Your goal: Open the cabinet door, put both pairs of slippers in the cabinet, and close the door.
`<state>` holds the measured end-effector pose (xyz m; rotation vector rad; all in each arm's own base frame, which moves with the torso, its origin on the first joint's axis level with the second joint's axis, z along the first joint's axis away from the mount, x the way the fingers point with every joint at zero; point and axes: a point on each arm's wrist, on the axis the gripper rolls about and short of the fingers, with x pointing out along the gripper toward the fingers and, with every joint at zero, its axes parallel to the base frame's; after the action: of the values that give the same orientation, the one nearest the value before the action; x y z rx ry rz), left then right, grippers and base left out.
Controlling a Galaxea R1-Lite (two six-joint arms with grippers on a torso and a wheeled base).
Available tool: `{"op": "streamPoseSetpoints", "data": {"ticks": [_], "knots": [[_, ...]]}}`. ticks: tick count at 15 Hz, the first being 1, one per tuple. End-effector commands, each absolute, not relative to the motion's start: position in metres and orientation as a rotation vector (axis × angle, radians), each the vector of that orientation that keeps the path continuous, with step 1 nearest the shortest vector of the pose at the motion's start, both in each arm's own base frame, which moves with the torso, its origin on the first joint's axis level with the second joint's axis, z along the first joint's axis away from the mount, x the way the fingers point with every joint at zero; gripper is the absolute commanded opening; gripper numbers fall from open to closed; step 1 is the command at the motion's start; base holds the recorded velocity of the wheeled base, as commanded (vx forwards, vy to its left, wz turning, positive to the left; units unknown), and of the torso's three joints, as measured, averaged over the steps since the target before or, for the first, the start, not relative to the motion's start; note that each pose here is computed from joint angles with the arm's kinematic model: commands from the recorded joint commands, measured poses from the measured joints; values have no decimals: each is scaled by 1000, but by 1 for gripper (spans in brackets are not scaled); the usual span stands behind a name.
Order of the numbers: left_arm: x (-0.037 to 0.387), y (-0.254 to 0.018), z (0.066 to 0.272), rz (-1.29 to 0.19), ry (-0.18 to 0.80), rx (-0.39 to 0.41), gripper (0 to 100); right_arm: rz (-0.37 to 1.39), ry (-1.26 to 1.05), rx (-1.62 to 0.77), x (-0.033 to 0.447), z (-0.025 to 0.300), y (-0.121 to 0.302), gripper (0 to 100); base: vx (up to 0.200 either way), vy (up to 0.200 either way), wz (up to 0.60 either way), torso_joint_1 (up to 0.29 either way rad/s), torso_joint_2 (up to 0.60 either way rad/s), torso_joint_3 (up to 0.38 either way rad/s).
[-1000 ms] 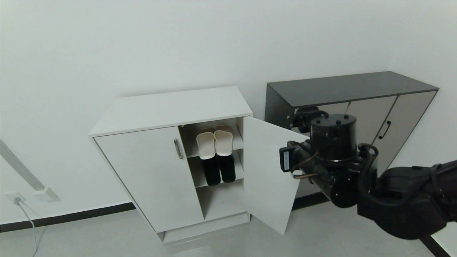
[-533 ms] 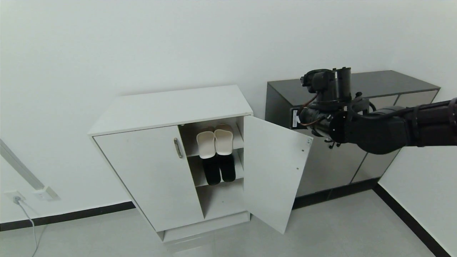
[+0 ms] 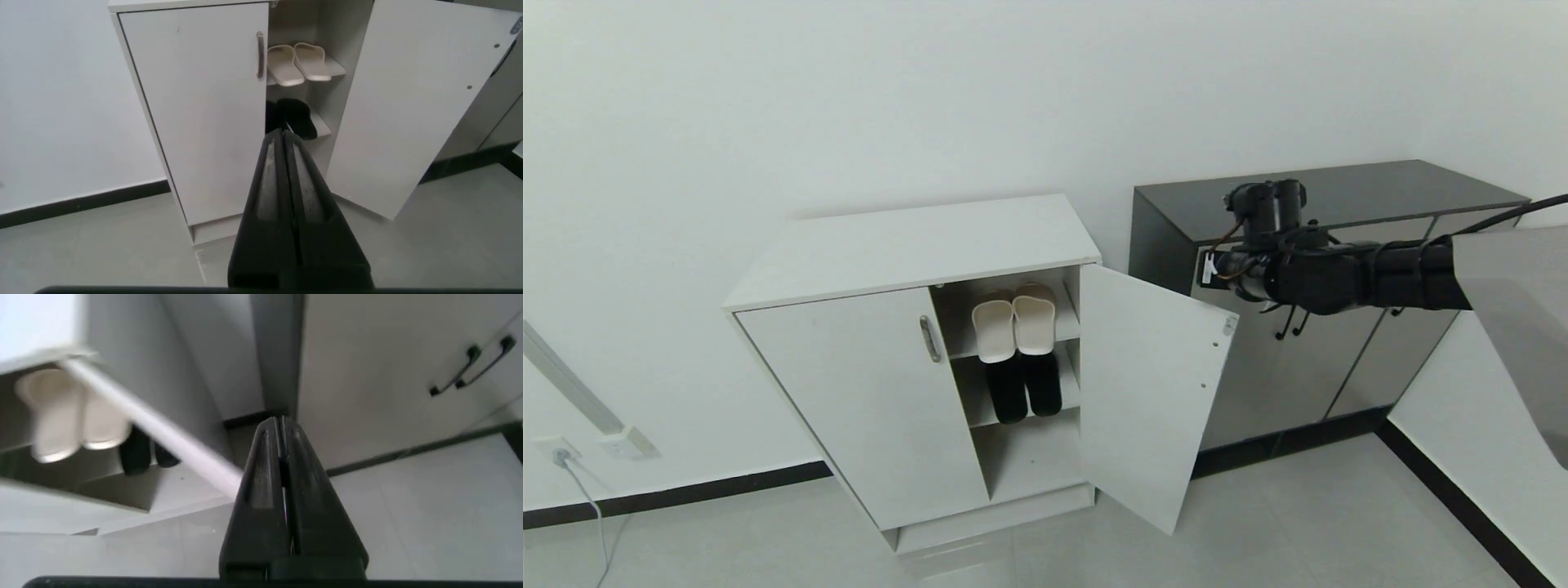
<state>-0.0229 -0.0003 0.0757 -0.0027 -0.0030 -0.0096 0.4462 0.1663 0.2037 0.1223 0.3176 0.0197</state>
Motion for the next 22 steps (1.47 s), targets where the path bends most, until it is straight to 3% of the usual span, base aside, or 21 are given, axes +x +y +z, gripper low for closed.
{"op": "streamPoseSetpoints", "data": {"ticks": [1, 7, 11, 17, 22], "knots": [[-23, 0, 76, -9, -2, -3, 0, -4, 362, 111, 462, 176, 163, 0, 0, 0, 0, 0, 0, 0], [-23, 0, 76, -9, -2, -3, 0, 5, 379, 105, 461, 172, 165, 0, 0, 0, 0, 0, 0, 0], [-23, 0, 76, -8, -2, -3, 0, 50, 403, 92, 437, 179, 181, 0, 0, 0, 0, 0, 0, 0], [-23, 0, 76, -9, -3, -3, 0, 270, 345, 75, 344, 199, 244, 0, 0, 0, 0, 0, 0, 0], [-23, 0, 76, -9, -2, -3, 0, 336, 310, 18, 305, 198, 240, 0, 0, 0, 0, 0, 0, 0]]}}
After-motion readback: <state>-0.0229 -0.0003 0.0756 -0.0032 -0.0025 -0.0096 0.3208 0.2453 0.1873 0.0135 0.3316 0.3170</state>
